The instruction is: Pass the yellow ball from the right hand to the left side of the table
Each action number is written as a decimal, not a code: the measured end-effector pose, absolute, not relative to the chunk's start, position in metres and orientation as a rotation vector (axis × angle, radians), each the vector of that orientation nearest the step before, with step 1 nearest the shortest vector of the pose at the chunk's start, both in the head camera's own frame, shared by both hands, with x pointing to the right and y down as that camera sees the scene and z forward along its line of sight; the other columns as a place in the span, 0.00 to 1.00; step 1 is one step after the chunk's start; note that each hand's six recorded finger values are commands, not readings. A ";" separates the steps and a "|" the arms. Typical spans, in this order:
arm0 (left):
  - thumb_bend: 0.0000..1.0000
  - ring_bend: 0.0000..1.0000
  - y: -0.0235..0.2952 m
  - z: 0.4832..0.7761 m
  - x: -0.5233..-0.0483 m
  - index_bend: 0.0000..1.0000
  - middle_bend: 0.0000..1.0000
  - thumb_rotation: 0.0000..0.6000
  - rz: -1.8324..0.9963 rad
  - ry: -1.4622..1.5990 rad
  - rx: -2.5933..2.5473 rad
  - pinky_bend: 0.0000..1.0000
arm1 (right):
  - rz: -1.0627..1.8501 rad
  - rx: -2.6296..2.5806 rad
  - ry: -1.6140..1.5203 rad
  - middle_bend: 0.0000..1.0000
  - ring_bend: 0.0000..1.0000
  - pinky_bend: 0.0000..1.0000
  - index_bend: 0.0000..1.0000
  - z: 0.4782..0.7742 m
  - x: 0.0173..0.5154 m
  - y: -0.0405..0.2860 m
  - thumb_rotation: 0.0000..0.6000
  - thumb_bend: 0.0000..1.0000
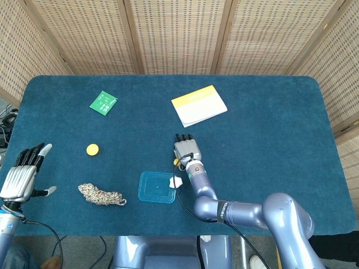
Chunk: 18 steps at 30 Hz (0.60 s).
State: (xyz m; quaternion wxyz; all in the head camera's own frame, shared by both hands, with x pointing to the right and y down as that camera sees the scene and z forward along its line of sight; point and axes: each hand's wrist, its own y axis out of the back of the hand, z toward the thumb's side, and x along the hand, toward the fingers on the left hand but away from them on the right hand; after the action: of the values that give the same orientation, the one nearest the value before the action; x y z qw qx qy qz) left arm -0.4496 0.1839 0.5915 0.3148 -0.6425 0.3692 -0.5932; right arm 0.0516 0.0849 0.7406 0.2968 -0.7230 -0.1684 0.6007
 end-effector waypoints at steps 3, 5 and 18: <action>0.05 0.00 0.184 0.591 -0.449 0.00 0.00 1.00 -1.559 0.970 -1.696 0.00 | 1.600 -1.931 -0.456 0.00 0.00 0.00 0.16 0.740 0.052 0.085 1.00 0.00; 0.05 0.00 0.184 0.591 -0.449 0.00 0.00 1.00 -1.557 0.972 -1.699 0.00 | 1.596 -1.930 -0.459 0.00 0.00 0.00 0.14 0.738 0.052 0.085 1.00 0.00; 0.05 0.00 0.185 0.587 -0.451 0.00 0.00 1.00 -1.538 0.993 -1.694 0.00 | 1.410 -1.846 -0.499 0.00 0.00 0.00 0.13 0.680 0.083 0.064 1.00 0.00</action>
State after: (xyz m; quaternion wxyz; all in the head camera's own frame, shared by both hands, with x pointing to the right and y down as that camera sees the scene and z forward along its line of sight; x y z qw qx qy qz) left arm -0.4511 0.1851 0.5869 0.3180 -0.6441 0.3773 -0.5845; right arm 0.0830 0.0642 0.6796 0.3736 -0.7208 -0.1948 0.5504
